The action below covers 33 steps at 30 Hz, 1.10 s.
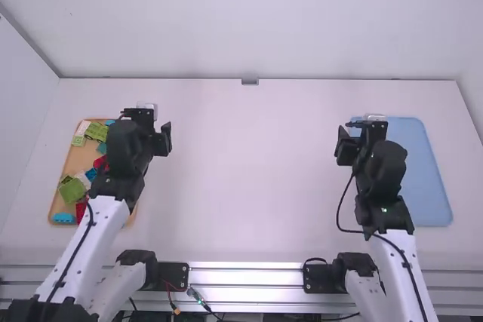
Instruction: Assemble lego blocks to make yellow taxi
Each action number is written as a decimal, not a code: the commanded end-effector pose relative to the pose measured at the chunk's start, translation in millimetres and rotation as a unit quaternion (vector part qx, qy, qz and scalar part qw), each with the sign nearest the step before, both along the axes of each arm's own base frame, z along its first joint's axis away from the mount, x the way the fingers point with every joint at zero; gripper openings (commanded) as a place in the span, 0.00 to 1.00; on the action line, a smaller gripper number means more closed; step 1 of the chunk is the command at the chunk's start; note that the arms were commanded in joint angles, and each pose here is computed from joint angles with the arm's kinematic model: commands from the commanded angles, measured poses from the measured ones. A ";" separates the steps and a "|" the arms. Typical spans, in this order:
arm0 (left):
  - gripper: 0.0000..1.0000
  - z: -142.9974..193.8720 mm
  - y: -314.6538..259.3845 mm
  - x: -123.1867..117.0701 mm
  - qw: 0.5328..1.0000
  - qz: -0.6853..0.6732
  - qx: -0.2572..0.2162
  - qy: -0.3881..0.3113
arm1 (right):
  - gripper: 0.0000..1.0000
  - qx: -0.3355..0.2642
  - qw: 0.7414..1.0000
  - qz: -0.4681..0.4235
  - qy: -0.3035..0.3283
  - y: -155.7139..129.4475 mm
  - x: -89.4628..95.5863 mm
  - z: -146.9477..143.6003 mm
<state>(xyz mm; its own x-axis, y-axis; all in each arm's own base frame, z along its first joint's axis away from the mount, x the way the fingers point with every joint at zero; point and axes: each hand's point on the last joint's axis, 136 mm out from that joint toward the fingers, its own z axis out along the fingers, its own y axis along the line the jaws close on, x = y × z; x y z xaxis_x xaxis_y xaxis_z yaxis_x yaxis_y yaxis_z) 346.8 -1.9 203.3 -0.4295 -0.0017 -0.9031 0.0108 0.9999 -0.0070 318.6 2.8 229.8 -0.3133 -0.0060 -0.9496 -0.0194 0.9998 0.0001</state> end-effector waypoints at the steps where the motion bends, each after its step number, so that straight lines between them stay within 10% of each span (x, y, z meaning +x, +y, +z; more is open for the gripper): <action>1: 0.57 -5.4 1.9 -13.2 1.000 0.005 0.003 -0.006 | 0.55 0.002 1.000 -0.002 0.001 -0.1 -11.3 -13.1; 24: 0.06 -109.0 1.9 -94.1 1.000 0.005 0.003 -0.006 | 0.07 0.002 1.000 -0.002 0.001 -0.1 -69.0 -122.6; 33: 0.00 -115.3 1.9 -100.1 0.999 0.006 0.003 -0.038 | 0.00 0.003 0.999 -0.002 -0.044 -0.1 -70.5 -110.4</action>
